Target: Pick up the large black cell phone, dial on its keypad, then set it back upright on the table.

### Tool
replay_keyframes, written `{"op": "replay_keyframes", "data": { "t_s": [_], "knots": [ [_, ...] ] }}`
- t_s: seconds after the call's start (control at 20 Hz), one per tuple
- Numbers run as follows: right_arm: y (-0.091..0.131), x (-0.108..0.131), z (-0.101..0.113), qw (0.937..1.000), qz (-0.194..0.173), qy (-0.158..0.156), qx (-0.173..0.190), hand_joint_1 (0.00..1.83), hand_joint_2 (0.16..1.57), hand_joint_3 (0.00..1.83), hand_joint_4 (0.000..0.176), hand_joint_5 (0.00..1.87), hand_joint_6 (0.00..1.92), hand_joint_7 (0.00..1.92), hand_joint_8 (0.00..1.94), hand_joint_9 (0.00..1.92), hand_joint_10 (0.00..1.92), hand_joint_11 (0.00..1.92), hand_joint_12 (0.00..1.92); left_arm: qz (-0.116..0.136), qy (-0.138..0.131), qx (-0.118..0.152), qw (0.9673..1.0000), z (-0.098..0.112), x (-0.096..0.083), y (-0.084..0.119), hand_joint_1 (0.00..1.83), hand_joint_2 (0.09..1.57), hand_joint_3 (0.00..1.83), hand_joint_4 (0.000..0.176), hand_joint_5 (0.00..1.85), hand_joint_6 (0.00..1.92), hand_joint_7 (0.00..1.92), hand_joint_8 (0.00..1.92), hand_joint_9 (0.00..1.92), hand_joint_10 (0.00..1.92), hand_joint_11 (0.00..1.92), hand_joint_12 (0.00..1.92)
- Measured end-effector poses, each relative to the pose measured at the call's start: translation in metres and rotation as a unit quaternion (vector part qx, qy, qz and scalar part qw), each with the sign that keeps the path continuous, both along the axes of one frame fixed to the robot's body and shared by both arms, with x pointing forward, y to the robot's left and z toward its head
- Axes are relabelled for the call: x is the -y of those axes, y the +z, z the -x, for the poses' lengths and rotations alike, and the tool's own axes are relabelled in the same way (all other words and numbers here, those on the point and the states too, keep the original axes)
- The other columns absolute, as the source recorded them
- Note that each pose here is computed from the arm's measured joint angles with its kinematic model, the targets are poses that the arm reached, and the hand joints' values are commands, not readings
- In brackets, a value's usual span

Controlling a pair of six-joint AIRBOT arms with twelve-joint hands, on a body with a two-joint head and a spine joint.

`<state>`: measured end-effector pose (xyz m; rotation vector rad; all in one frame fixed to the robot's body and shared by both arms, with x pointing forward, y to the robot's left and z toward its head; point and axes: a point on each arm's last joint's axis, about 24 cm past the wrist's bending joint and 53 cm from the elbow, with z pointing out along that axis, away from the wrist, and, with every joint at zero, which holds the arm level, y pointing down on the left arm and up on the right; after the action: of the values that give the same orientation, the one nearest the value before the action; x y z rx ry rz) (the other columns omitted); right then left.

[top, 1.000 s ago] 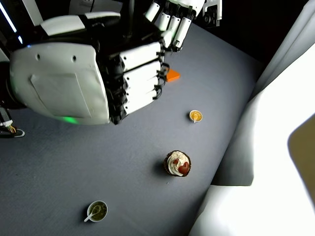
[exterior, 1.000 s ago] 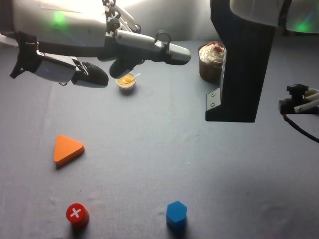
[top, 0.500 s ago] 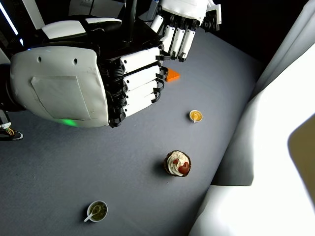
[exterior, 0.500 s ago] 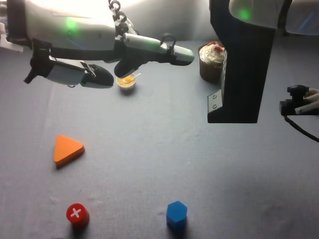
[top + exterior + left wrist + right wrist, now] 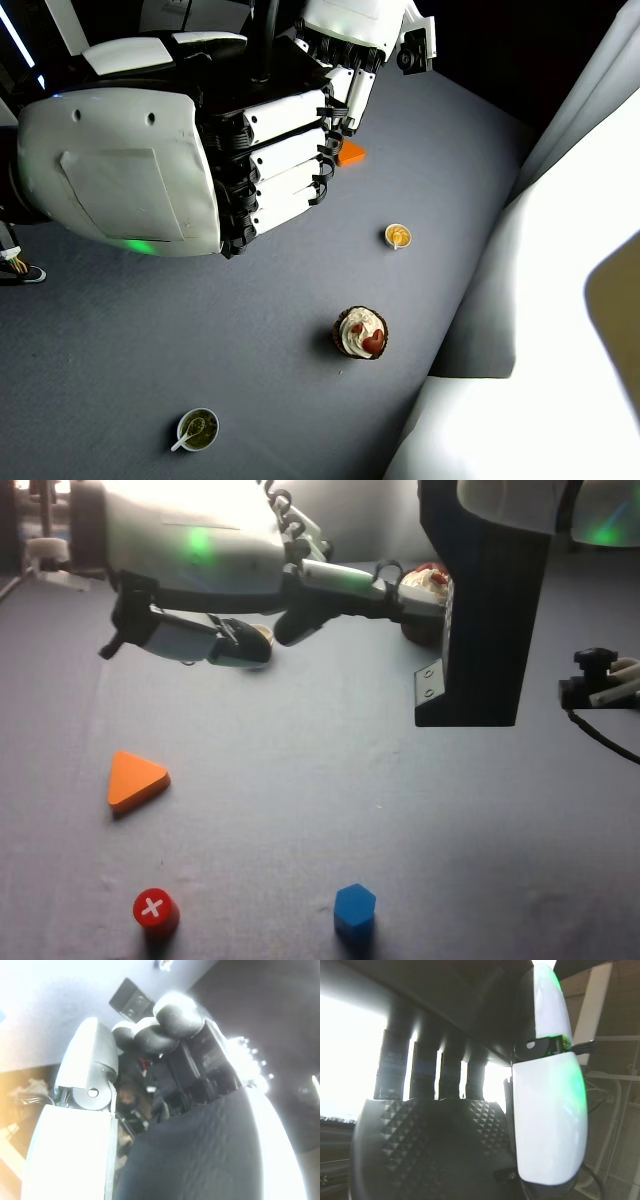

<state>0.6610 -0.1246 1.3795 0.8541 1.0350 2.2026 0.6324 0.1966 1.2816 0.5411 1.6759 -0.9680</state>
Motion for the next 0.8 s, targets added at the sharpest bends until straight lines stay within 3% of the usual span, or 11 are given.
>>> {"op": "replay_keyframes", "data": {
  "t_s": [0.15, 0.25, 0.4, 0.45, 0.8],
  "knots": [
    [0.0, -0.001, 0.0, 1.0, 0.001, 0.001, 0.001, 1.37, 1.14, 0.0, 0.0, 0.95, 0.86, 0.88, 1.17, 0.84, 1.39, 0.79, 1.42, -0.008, -0.009, -0.001, 0.9999, 0.003, 0.012, -0.006, 1.3, 1.28, 0.01, 0.137, 0.0, 0.0, 0.65, 1.56, 0.65, 1.92, 0.51, 1.92],
    [0.0, -0.001, 0.0, 1.0, 0.001, 0.001, 0.001, 1.37, 1.14, 0.0, 0.0, 0.94, 0.89, 0.9, 1.13, 0.85, 1.37, 0.8, 1.42, -0.006, -0.004, -0.003, 1.0, 0.001, 0.011, -0.006, 1.3, 1.27, 0.0, 0.148, 0.0, 0.0, 0.67, 1.54, 0.66, 1.92, 0.47, 1.92],
    [0.0, -0.001, 0.0, 1.0, 0.001, 0.0, 0.001, 1.37, 1.14, 0.0, 0.0, 0.94, 0.91, 0.92, 1.09, 0.86, 1.36, 0.8, 1.42, -0.014, 0.014, -0.001, 0.9998, -0.006, 0.005, -0.011, 1.3, 1.27, 0.0, 0.144, 0.0, 0.0, 0.68, 1.54, 0.66, 1.92, 0.45, 1.92],
    [0.0, -0.001, 0.0, 1.0, 0.001, 0.001, 0.001, 1.37, 1.15, 0.0, 0.0, 0.91, 0.96, 0.89, 1.14, 0.83, 1.4, 0.76, 1.47, -0.017, 0.017, -0.002, 0.9997, -0.007, 0.004, -0.013, 1.3, 1.27, 0.0, 0.155, 0.0, 0.0, 0.68, 1.53, 0.64, 1.92, 0.43, 1.92],
    [0.0, -0.001, 0.0, 1.0, 0.001, 0.001, 0.001, 1.37, 1.15, 0.0, 0.0, 0.92, 0.91, 0.89, 1.17, 0.84, 1.38, 0.81, 1.38, -0.022, 0.03, -0.001, 0.9993, -0.014, 0.004, -0.017, 1.3, 1.26, 0.0, 0.14, 0.0, 0.0, 0.69, 1.51, 0.64, 1.92, 0.44, 1.92]
  ]
}}
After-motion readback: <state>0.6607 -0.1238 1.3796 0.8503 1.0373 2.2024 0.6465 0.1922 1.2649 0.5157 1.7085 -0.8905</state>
